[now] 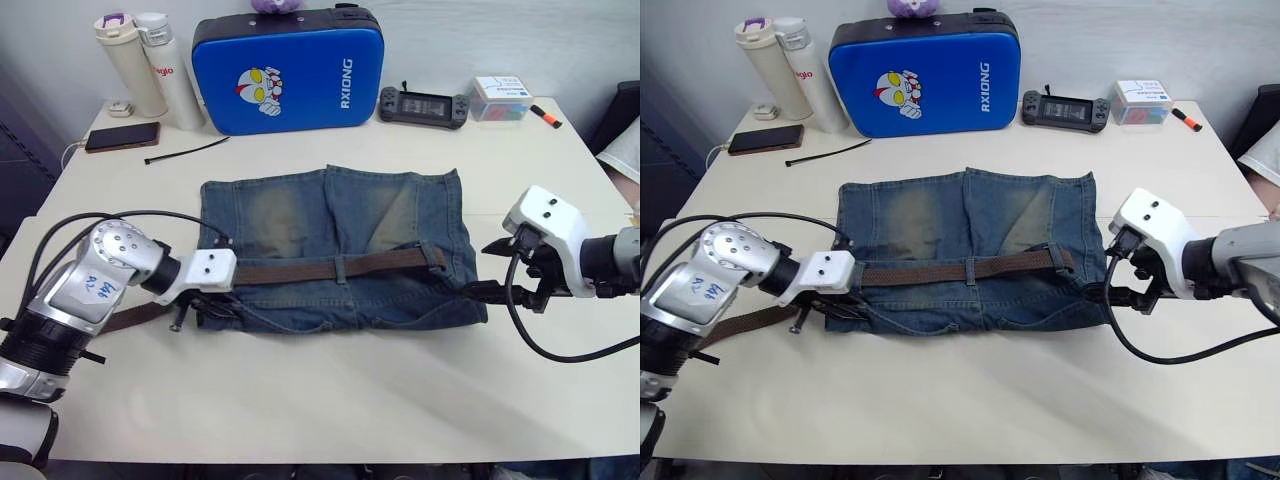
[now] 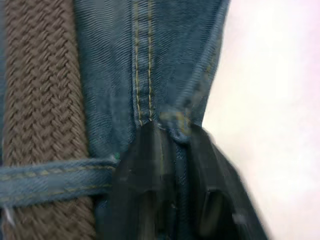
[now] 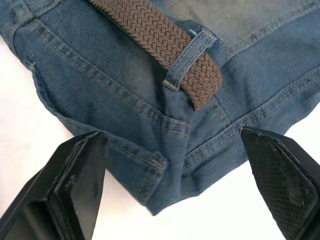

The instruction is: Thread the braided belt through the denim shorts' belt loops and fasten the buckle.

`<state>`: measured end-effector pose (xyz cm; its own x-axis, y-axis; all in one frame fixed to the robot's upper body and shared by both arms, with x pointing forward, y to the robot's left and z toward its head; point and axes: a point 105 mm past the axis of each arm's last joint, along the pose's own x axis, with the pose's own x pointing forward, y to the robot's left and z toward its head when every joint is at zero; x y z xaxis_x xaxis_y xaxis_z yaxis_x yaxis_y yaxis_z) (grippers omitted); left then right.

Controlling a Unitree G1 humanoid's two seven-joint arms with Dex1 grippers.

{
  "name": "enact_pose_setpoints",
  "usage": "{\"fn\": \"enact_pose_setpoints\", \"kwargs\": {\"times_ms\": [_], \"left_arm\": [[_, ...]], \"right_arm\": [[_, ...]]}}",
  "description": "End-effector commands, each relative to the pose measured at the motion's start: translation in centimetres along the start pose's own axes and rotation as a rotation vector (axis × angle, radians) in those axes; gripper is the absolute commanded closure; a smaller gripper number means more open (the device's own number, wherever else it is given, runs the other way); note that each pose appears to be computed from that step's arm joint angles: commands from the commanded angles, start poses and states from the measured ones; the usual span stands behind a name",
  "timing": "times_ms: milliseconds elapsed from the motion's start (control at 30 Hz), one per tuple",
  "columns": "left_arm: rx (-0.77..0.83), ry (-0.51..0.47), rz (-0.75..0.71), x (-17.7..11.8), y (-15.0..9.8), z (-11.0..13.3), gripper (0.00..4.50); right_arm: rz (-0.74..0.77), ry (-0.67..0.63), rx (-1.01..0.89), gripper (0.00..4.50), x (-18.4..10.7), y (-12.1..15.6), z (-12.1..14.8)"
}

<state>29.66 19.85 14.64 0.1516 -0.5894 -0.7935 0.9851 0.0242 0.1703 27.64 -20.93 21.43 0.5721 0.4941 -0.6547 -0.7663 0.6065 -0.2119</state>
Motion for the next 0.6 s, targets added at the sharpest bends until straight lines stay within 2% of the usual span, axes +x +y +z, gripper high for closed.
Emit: {"fn": "enact_pose_setpoints", "kwargs": {"times_ms": [33,167,333,433,533,600], "left_arm": [[-0.068,-0.040,0.044,-1.9,-0.1,0.0,1.82],[-0.197,-0.156,0.099,-4.4,-0.6,0.9,0.02],[-0.392,-0.270,0.194,-6.6,-0.8,0.8,0.02],[-0.639,-0.424,0.326,-7.2,1.5,0.3,0.02],[-0.839,-0.473,0.351,-6.6,2.6,-0.7,0.02],[-0.880,-0.481,0.343,-5.9,3.0,-0.7,0.02]], "right_arm": [[0.013,-0.031,-0.029,0.00,0.0,-0.1,1.0],[0.045,-0.078,0.000,0.00,0.3,-0.5,1.7],[0.046,-0.155,0.099,0.00,2.0,-1.9,2.8],[0.010,-0.190,0.265,0.00,3.8,-4.0,3.2],[0.057,-0.217,0.374,0.00,5.5,-4.4,3.5],[0.084,-0.217,0.414,0.00,6.3,-4.4,3.5]]}}
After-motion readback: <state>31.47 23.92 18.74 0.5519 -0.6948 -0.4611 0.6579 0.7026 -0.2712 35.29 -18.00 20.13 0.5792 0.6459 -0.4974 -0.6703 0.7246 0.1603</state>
